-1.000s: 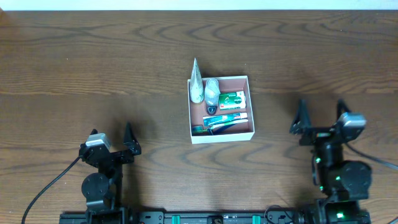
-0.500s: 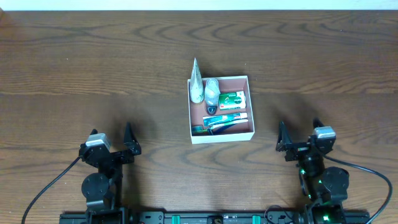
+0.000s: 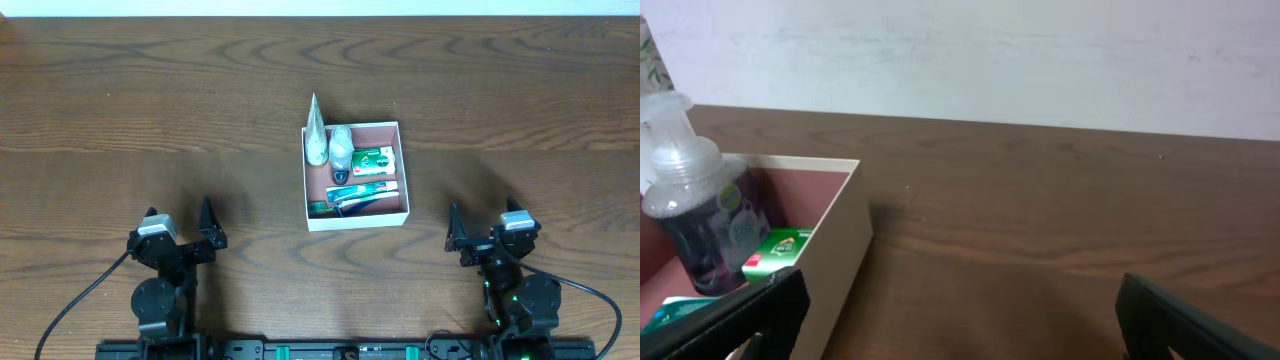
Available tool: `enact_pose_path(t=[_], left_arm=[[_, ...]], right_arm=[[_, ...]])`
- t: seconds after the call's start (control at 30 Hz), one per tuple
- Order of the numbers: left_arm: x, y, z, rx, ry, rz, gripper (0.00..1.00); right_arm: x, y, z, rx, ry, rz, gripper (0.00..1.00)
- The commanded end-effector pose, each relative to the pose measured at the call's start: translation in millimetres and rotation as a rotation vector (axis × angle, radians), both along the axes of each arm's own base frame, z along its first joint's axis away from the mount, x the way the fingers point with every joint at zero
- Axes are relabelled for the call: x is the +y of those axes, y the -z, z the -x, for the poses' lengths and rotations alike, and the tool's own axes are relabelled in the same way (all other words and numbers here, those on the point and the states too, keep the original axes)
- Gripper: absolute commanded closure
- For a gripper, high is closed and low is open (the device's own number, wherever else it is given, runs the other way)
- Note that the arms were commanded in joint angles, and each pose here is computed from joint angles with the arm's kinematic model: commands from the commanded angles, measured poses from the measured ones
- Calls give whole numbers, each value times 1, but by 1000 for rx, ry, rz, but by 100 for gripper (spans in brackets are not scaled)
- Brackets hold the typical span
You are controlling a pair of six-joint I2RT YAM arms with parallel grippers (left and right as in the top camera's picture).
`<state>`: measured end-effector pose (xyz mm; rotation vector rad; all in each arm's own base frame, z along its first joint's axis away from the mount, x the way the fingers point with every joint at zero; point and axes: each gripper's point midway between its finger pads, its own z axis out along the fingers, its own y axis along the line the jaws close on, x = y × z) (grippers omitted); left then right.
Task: Pack container
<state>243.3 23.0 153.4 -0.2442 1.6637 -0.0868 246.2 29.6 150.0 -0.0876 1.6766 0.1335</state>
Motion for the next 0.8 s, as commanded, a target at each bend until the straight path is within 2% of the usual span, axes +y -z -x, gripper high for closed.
enact_pose_path(t=[0.0,0.77], left_arm=[[-2,15,0,38,14,12,2],[-2,15,0,38,14,12,2]], right_arm=[[-7,0,0,-7,26,47,1],[-14,-2,0,-19,68,72,1]])
